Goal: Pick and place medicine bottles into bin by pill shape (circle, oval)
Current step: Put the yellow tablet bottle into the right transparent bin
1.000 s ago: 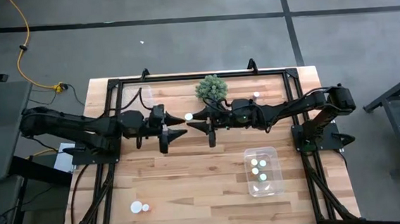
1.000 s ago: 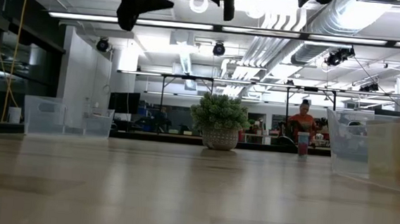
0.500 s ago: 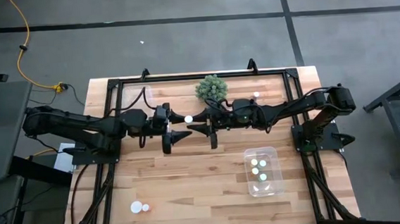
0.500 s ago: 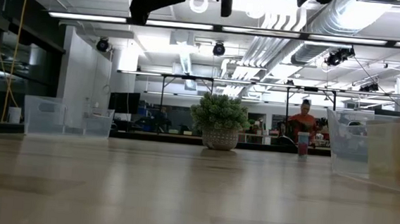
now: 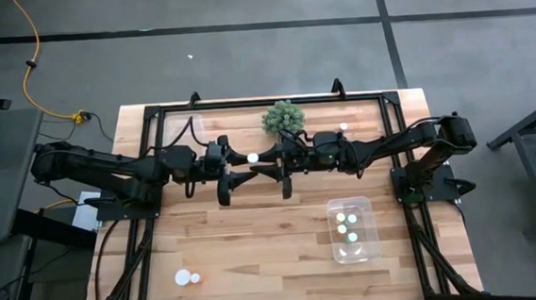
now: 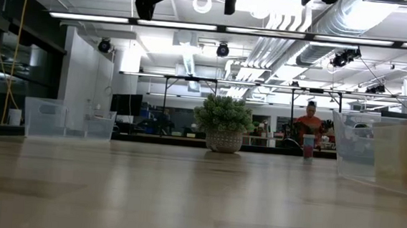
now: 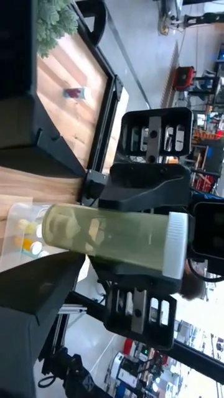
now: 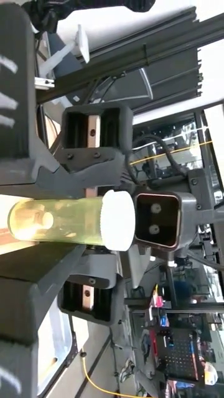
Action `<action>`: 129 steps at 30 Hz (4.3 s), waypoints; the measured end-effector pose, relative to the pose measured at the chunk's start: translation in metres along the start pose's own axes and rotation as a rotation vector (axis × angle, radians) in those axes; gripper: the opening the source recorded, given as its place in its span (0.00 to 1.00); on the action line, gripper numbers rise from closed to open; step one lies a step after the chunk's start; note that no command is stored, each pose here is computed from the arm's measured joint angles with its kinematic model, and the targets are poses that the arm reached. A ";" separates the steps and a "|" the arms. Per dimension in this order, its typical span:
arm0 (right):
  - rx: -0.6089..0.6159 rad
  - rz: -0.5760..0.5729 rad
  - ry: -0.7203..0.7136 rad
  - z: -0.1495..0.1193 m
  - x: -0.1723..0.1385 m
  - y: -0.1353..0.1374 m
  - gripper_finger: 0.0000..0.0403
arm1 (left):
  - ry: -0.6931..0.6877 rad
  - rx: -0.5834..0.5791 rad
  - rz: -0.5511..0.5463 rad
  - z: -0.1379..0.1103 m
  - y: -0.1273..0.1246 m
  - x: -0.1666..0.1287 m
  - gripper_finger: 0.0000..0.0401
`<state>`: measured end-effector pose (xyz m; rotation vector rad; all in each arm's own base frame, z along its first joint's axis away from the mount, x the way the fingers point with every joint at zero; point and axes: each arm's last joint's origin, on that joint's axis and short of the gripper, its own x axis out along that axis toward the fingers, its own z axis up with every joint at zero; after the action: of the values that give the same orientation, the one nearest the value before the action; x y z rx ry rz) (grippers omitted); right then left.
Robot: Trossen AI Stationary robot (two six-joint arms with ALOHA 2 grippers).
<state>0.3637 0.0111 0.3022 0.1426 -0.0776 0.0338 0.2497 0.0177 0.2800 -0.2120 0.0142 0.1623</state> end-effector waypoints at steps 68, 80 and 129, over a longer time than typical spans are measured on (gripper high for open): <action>0.011 -0.021 -0.022 0.002 0.000 -0.002 0.44 | -0.046 0.002 -0.017 0.002 -0.001 0.003 0.24; 0.010 -0.021 -0.035 0.015 -0.007 -0.008 0.52 | -0.046 0.020 -0.012 0.002 -0.001 0.003 0.23; -0.063 0.068 0.791 0.019 0.003 -0.016 0.52 | 0.288 0.025 0.032 -0.059 0.008 0.033 0.23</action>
<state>0.3658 -0.0076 0.3187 0.0556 0.7060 0.1527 0.2808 0.0185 0.2192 -0.2092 0.3061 0.1627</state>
